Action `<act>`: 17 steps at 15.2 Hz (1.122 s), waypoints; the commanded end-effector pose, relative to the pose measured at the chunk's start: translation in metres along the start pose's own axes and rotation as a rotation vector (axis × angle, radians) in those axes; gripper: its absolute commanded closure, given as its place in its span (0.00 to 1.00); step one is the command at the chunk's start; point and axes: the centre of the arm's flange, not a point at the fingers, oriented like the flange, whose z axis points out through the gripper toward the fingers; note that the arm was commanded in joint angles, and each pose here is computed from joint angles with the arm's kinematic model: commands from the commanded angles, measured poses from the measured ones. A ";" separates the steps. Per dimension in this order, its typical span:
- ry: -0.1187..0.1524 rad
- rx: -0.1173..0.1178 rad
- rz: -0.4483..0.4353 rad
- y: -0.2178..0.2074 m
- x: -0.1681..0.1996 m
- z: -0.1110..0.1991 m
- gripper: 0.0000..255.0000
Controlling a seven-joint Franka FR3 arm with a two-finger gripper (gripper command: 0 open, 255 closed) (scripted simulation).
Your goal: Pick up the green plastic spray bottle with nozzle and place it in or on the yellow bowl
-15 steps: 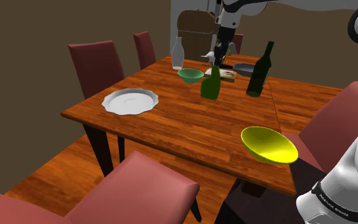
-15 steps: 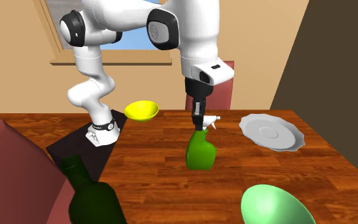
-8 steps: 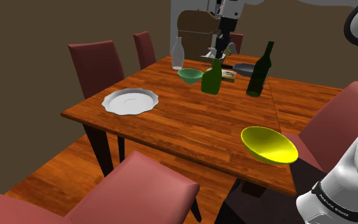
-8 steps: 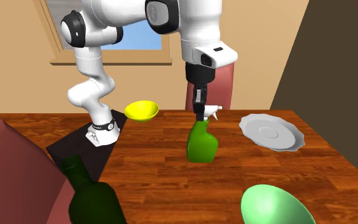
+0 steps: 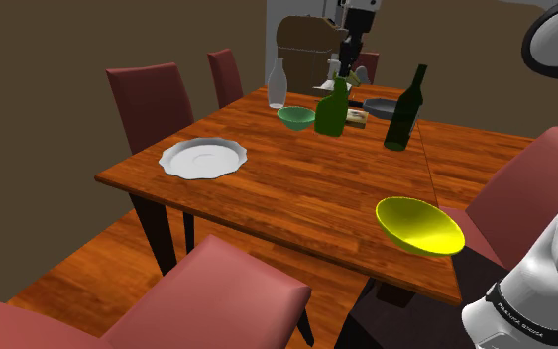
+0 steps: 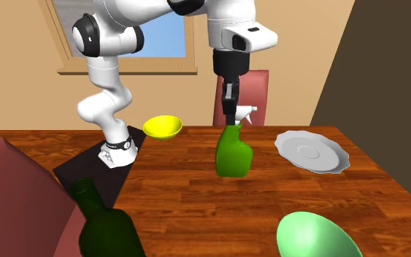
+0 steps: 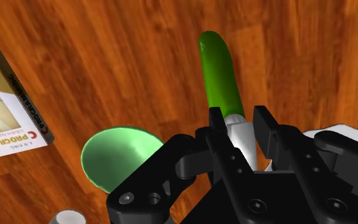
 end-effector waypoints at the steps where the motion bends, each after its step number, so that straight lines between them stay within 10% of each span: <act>1: 0.000 0.000 0.000 -0.001 0.000 -0.011 1.00; 10: 0.000 0.000 0.000 -0.004 0.004 -0.056 1.00; 17: 0.000 0.000 0.000 -0.062 -0.065 -0.077 1.00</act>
